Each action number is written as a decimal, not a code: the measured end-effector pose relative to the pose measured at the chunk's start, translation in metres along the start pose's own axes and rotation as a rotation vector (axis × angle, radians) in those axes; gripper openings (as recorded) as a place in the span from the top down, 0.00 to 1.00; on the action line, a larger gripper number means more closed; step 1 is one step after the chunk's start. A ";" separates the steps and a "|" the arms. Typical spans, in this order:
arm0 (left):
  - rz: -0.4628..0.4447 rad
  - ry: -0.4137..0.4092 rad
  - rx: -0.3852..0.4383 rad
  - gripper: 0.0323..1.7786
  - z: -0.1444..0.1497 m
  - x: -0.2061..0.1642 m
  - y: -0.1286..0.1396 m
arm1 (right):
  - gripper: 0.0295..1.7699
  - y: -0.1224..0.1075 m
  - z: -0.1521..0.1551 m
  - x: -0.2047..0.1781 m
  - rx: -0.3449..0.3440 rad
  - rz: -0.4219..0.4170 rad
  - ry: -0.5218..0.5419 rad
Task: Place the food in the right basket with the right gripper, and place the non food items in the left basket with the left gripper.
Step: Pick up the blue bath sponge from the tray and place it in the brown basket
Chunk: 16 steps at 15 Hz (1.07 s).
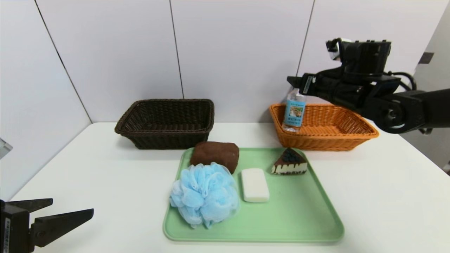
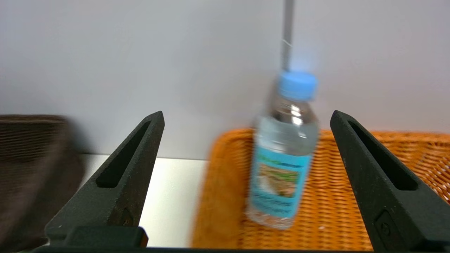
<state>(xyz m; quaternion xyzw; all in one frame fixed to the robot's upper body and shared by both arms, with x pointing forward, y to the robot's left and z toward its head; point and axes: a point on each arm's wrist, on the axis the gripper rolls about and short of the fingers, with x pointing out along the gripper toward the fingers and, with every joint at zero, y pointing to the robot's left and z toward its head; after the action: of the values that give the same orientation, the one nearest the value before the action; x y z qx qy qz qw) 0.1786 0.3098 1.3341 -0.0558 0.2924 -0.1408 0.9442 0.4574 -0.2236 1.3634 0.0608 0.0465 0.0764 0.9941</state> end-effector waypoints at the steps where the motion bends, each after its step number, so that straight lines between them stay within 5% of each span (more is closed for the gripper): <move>1: -0.001 -0.009 -0.003 0.05 0.001 -0.001 0.000 | 0.07 0.018 0.020 -0.018 0.003 0.036 0.007; 6: 0.004 -0.039 -0.060 0.05 0.012 -0.005 -0.002 | 0.06 0.089 0.087 -0.099 0.135 0.227 0.191; 10: 0.000 -0.060 -0.067 0.05 0.019 -0.007 -0.003 | 0.05 0.124 0.061 -0.120 0.138 0.266 0.519; 16: -0.029 -0.075 -0.051 0.05 0.037 -0.007 -0.009 | 0.04 0.136 0.034 -0.130 0.150 0.261 0.770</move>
<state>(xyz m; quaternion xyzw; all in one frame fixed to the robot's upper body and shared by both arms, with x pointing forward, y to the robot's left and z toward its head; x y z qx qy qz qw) 0.1917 0.3040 1.3701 -0.0894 0.2597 -0.1446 0.9506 0.3128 -0.1150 1.4257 0.1052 0.4123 0.2156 0.8789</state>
